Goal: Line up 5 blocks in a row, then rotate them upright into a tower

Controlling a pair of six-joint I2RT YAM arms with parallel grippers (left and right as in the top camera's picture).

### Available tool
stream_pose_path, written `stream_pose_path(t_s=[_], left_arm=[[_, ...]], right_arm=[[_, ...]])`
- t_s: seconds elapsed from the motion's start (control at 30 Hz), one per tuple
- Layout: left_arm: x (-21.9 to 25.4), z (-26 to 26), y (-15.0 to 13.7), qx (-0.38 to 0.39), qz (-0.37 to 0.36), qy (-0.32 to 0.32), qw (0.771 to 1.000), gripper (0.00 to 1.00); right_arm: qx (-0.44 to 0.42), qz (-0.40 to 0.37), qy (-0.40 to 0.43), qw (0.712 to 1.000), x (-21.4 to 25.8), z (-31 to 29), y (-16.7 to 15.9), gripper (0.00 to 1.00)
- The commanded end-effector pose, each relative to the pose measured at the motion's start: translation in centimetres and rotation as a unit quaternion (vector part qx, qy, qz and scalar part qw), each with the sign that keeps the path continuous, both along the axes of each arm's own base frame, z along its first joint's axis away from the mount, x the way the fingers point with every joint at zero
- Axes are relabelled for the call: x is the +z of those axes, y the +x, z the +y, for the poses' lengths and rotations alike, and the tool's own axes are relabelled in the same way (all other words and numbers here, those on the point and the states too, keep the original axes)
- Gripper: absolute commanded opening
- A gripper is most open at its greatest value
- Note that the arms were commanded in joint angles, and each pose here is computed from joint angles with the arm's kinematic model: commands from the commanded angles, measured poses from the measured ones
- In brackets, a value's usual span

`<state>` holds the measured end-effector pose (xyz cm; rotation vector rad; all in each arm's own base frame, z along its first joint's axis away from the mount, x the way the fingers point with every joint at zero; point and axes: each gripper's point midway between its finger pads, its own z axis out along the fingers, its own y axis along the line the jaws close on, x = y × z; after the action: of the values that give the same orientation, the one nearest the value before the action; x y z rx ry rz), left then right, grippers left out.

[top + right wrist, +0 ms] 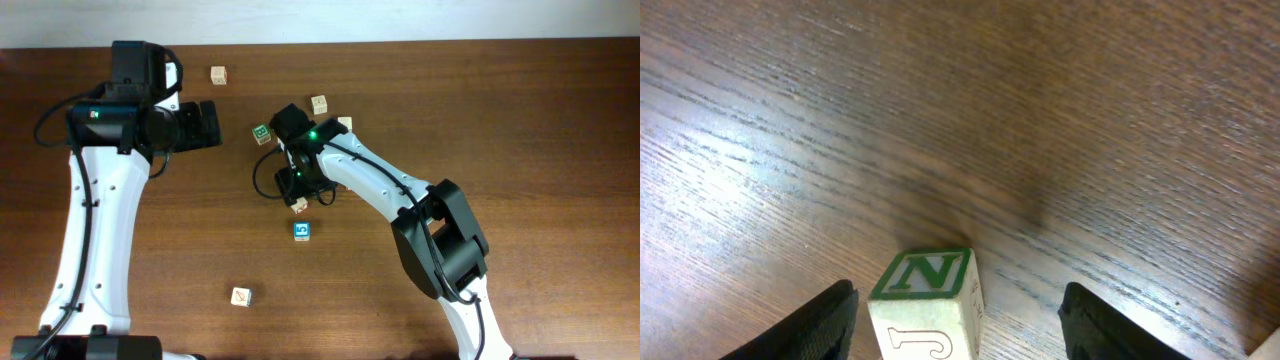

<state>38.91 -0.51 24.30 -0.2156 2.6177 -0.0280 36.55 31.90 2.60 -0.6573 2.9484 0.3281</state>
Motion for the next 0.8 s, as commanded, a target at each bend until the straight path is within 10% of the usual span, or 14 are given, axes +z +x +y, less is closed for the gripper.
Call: stream_pose_path(t_s=[0.0, 0.3, 0.77], left_arm=[[-0.6, 0.2, 0.0, 0.004, 0.008, 0.004, 1.000, 0.99], [-0.6, 0.2, 0.0, 0.004, 0.008, 0.004, 1.000, 0.99], [-0.6, 0.2, 0.0, 0.004, 0.008, 0.004, 1.000, 0.99]], right_arm=[[0.032, 0.012, 0.015, 0.999, -0.2, 1.0, -0.8, 0.61], [0.028, 0.010, -0.023, 0.999, -0.6, -0.4, -1.0, 0.34], [-0.070, -0.072, -0.105, 0.989, -0.5, -3.5, 2.6, 0.32]])
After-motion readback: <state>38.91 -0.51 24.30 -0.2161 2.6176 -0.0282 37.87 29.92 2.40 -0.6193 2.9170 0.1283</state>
